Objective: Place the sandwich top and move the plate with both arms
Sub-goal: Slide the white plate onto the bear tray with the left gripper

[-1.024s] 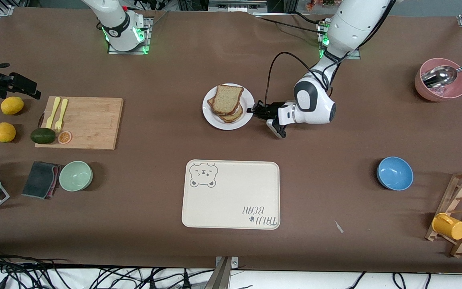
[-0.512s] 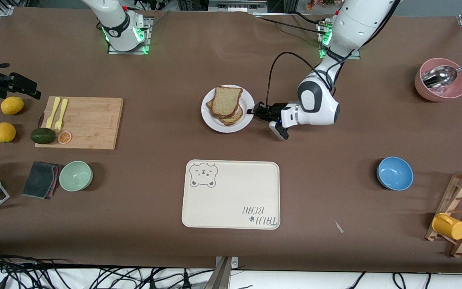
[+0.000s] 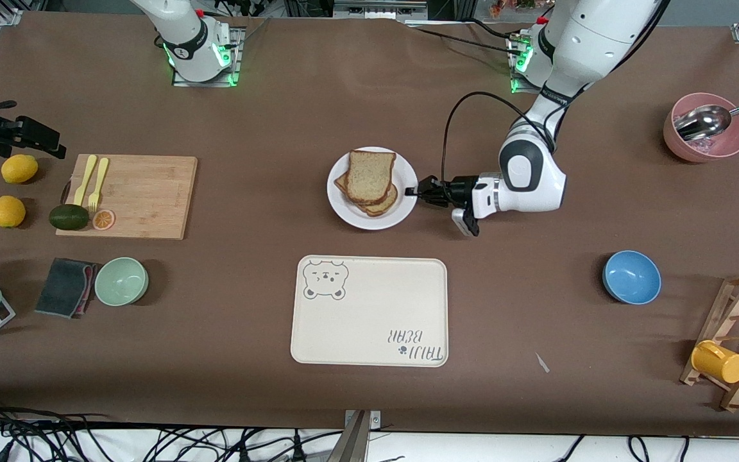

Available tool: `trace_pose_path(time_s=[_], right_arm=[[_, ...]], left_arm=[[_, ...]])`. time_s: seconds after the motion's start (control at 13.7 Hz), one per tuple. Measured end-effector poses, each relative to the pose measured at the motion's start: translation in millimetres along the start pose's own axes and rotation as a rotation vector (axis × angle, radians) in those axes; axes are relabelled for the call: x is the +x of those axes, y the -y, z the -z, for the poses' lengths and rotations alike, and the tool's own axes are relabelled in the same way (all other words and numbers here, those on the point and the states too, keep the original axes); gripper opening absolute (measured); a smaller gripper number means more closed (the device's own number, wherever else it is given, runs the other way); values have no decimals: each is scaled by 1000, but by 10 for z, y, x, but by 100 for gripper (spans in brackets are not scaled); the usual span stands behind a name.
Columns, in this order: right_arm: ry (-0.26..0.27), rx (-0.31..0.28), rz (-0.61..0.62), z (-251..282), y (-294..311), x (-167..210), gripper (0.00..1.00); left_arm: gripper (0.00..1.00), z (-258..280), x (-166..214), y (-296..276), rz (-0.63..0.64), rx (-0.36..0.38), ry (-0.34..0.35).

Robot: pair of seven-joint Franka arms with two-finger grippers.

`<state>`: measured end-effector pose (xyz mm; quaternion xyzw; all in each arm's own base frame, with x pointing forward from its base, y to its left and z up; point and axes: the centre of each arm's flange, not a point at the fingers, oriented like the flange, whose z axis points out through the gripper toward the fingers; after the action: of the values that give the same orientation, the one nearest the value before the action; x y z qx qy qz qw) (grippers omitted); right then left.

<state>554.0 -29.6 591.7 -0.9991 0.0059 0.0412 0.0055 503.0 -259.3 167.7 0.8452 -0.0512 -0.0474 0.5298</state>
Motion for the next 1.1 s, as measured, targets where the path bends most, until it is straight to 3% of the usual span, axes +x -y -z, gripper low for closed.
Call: trace_pose_path(time_s=[0.51,1.1], right_arm=[[0,0,0,-1,3,0,100],[0,0,1,-2,6,1,100]], left_arm=[[4,280,713,-332,113,-42,-94],[4,593,1443,-250,101,-3,-165]])
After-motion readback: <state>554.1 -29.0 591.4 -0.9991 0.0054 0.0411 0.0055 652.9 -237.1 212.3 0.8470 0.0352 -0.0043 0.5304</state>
